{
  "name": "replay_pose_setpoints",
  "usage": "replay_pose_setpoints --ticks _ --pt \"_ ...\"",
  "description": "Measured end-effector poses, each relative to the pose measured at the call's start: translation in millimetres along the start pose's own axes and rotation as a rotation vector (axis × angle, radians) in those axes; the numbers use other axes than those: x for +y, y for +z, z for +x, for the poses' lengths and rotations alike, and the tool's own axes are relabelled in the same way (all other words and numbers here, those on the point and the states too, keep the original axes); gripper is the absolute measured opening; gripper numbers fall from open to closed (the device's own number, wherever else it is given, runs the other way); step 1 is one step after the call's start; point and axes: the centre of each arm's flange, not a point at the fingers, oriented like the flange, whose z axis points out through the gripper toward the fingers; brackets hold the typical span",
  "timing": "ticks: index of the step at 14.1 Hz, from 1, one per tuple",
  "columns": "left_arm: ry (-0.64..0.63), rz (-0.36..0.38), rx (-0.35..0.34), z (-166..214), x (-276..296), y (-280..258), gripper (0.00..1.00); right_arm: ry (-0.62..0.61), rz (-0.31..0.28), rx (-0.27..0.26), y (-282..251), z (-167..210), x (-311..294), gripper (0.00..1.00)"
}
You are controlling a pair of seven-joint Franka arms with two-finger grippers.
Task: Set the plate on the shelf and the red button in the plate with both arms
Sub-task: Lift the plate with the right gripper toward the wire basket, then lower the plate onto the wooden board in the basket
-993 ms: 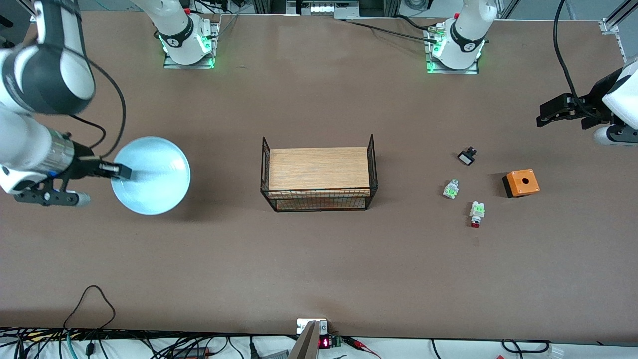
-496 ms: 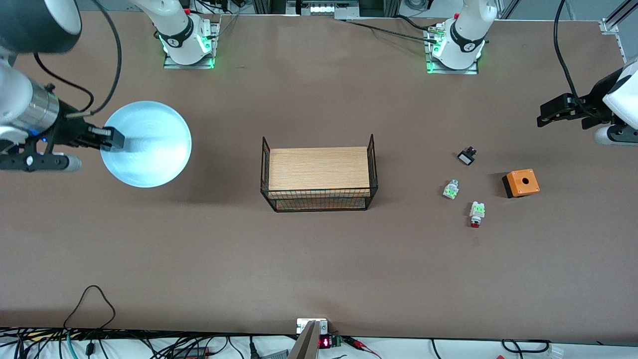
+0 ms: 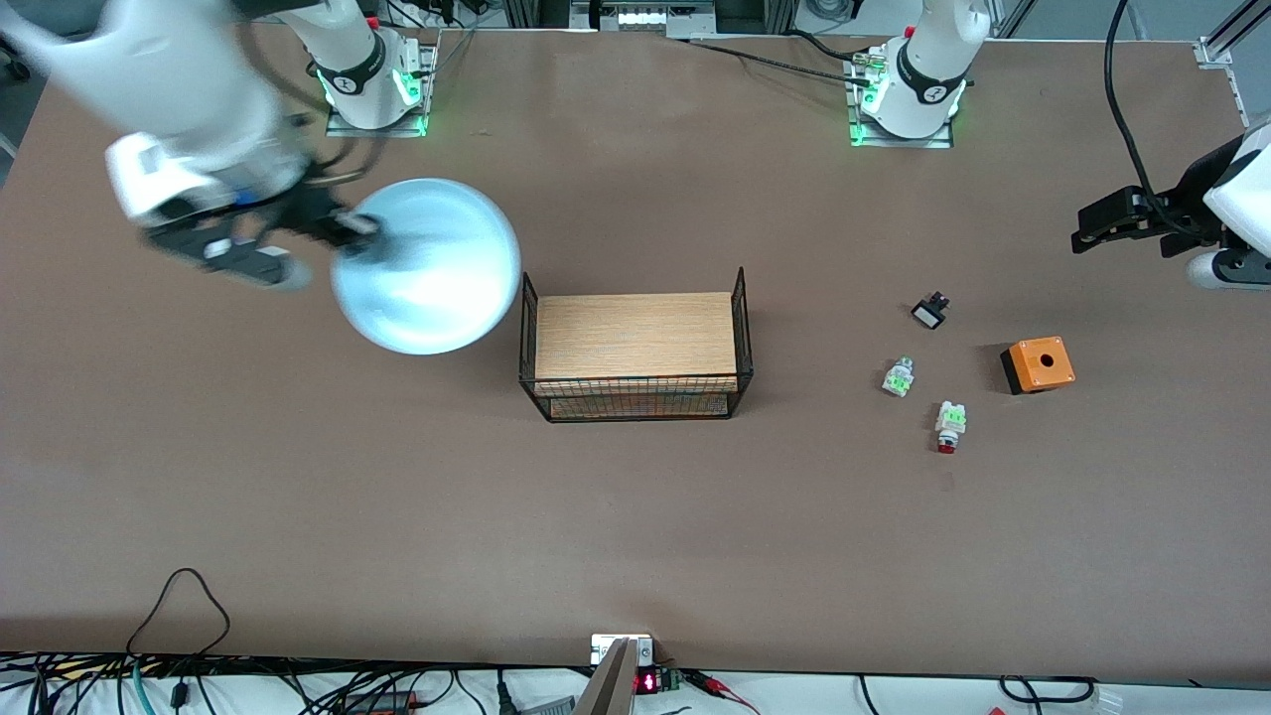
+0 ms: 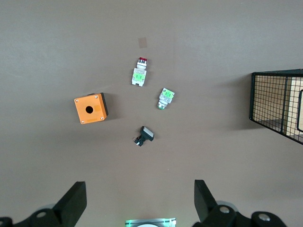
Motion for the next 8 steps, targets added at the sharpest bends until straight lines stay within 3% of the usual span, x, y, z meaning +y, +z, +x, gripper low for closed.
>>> replay_pose_setpoints --ticks 8 --pt "0.000 0.000 0.000 0.0 -0.2 0.0 1.00 0.175 0.019 0.038 78.9 -91.5 -129.1 0.10"
